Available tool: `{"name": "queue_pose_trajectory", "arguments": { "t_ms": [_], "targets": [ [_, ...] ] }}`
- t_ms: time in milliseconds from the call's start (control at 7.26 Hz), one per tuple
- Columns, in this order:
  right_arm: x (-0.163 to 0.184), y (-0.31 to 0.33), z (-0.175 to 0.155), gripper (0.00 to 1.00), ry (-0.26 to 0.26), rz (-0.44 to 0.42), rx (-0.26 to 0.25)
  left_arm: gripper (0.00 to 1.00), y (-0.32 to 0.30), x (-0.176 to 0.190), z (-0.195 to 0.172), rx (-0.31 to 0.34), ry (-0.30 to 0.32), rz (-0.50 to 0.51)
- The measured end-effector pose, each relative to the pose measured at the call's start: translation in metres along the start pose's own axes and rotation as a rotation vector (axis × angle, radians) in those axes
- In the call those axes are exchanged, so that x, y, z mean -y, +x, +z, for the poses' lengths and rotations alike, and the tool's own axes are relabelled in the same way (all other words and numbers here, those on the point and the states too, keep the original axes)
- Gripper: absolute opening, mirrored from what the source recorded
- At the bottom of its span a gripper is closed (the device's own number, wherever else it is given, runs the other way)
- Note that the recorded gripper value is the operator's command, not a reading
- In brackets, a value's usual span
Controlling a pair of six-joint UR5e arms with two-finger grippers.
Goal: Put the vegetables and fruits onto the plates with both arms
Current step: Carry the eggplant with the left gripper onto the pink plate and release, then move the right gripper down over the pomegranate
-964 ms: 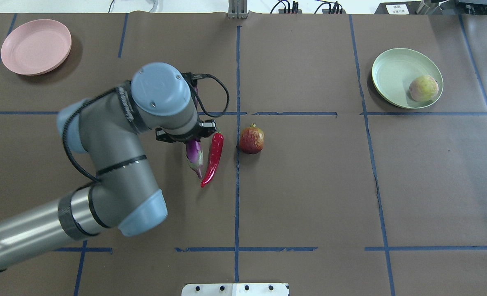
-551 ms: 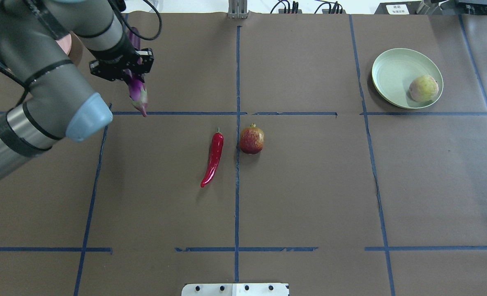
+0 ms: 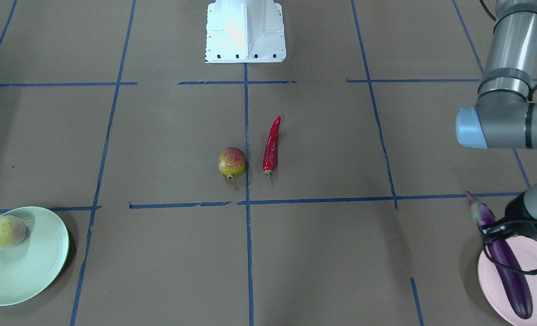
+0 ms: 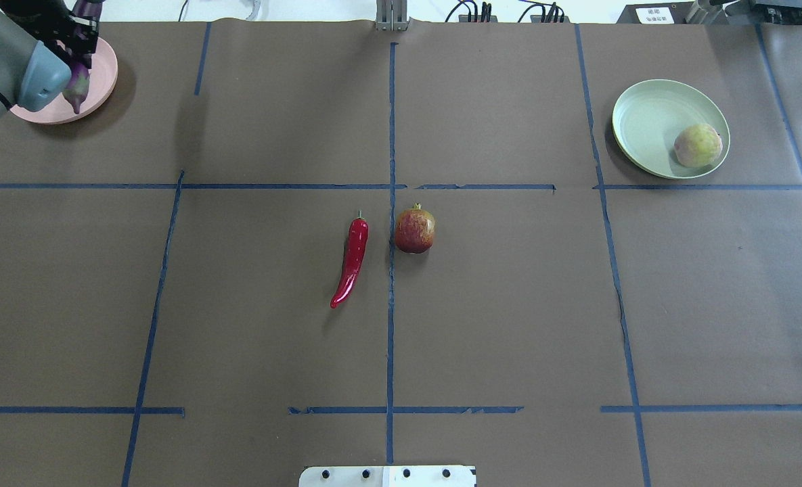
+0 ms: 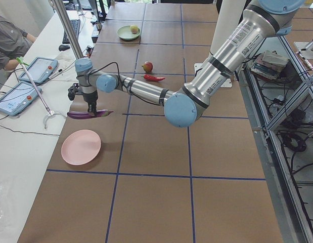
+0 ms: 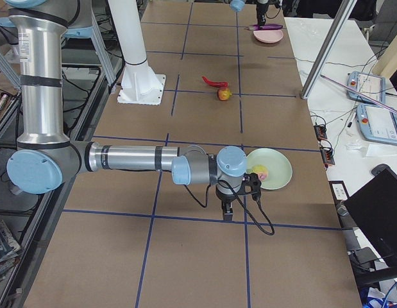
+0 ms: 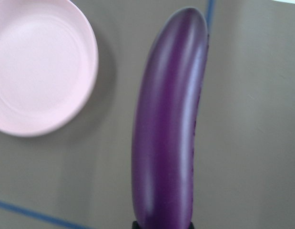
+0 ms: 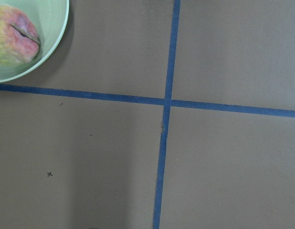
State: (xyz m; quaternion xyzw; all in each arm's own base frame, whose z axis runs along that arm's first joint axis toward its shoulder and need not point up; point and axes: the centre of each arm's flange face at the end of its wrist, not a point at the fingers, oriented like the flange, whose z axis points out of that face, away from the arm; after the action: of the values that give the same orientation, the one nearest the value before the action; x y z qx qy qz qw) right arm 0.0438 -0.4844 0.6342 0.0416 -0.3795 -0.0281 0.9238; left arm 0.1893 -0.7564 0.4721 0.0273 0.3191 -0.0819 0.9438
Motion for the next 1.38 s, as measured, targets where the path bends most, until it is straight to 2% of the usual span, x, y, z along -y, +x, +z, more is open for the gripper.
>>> {"name": "queue_pose_trajectory", "arguments": {
  "t_ms": [276, 413, 551, 827, 964, 1240, 1378],
  "targets": [
    [0.001, -0.003, -0.002, 1.00, 0.005, -0.001, 0.003, 0.08, -0.067, 0.015, 0.053, 0.011, 0.004, 0.033],
    [0.002, -0.005, -0.002, 1.00, 0.006, -0.002, 0.003, 0.23, -0.091, 0.015, 0.080, 0.017, 0.014, 0.043],
    [0.003, -0.008, -0.002, 1.00, 0.004, -0.006, 0.004, 0.99, -0.107, 0.014, 0.102, 0.028, 0.024, 0.053],
    [0.011, -0.023, 0.004, 0.97, -0.006, -0.039, 0.007, 1.00, -0.113, 0.012, 0.119, 0.043, 0.029, 0.092],
    [0.020, -0.036, 0.005, 0.99, 0.002, -0.079, 0.007, 1.00, -0.112, 0.014, 0.117, 0.037, 0.031, 0.110],
    [0.054, -0.092, 0.005, 1.00, 0.043, -0.175, 0.028, 1.00, -0.121, 0.020, 0.095, -0.049, 0.019, 0.107],
    [0.076, -0.136, 0.009, 1.00, 0.047, -0.180, 0.046, 1.00, -0.132, 0.022, 0.079, -0.109, 0.015, 0.118]
  ]
}}
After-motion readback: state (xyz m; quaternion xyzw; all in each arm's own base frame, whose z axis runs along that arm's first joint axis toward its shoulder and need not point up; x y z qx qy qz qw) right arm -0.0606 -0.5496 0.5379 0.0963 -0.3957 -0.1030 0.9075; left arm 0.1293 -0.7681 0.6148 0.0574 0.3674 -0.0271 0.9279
